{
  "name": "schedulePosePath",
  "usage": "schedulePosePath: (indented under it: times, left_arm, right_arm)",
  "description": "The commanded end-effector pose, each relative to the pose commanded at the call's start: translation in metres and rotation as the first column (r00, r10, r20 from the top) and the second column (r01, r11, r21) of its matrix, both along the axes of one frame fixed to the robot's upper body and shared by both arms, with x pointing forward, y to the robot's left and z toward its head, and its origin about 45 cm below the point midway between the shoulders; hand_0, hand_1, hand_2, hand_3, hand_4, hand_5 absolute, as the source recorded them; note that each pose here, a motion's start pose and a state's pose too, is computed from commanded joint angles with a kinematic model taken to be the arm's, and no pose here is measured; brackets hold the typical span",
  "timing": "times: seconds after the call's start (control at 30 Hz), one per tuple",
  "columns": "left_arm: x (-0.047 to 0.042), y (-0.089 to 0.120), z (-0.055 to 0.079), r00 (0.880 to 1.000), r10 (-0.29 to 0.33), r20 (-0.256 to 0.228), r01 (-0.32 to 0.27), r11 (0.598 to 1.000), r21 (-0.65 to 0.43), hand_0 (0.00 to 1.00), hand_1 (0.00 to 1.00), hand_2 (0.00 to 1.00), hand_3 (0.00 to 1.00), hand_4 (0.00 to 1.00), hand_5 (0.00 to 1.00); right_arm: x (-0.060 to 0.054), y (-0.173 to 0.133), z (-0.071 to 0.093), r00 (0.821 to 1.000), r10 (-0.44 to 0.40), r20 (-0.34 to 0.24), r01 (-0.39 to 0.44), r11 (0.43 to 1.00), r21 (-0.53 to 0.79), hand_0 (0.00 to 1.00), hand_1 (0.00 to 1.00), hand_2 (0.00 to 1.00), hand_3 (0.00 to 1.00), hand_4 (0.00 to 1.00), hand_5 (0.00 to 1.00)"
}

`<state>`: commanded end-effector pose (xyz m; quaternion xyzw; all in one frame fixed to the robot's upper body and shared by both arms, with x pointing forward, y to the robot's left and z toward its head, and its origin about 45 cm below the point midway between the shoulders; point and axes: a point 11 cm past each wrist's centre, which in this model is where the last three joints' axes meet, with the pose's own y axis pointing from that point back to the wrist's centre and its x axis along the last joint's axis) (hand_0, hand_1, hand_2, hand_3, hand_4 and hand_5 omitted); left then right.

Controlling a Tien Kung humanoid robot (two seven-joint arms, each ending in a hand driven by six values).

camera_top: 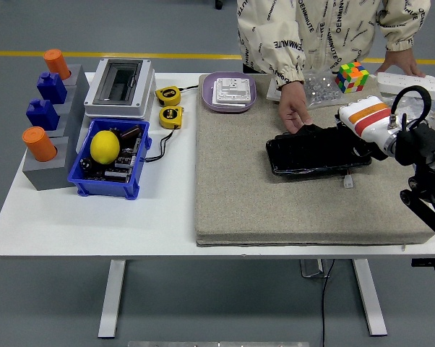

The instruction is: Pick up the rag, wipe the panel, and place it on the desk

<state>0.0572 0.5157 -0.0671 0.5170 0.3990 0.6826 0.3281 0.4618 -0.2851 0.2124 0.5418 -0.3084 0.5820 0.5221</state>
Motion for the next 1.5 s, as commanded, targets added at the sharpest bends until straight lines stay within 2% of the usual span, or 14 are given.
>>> schedulePosePath:
  times: [0.23,0.57,0.87,1.2,1.5]
  left_arm:
    - [-0.0026,0.000,-0.001,1.000,0.007,-0.003,-0.007,1.000,-0.001,0.634,0.658,0.684,0.572,0.613,0.508]
    - [-0.0009,-0.001,-0.001,1.000,0.007,0.001,-0.007,1.000,-0.002,0.635,0.658,0.684,0.572,0.613,0.509]
    - [-0.0007,-0.001,0.000,1.000,0.003,0.001,-0.003,1.000,-0.002,0.635,0.658,0.683,0.572,0.613,0.509]
    - [-0.0107,0.001,-0.001,1.000,0.005,-0.020,-0.005,1.000,0.001,0.635,0.658,0.684,0.572,0.613,0.509]
    - [-0.0039,0.001,0.000,1.000,-0.011,-0.011,0.011,1.000,0.003,0.635,0.658,0.685,0.572,0.613,0.510]
  right_arm:
    - [0.001,-0.035,0.002,0.998,-0.068,0.004,0.069,0.997,-0.030,0.280,0.313,0.375,0.380,0.957,0.028]
    - [-0.007,-0.071,0.001,0.992,-0.129,-0.002,0.129,0.990,-0.060,0.281,0.313,0.374,0.380,0.956,0.028]
    - [-0.014,-0.087,-0.001,0.987,-0.158,-0.006,0.158,0.986,-0.061,0.281,0.313,0.374,0.380,0.957,0.028]
    - [-0.022,-0.099,-0.008,0.976,-0.218,-0.019,0.218,0.976,-0.018,0.281,0.312,0.375,0.380,0.958,0.031]
    - [-0.022,-0.093,-0.007,0.970,-0.243,-0.033,0.243,0.970,-0.009,0.280,0.313,0.375,0.380,0.957,0.032]
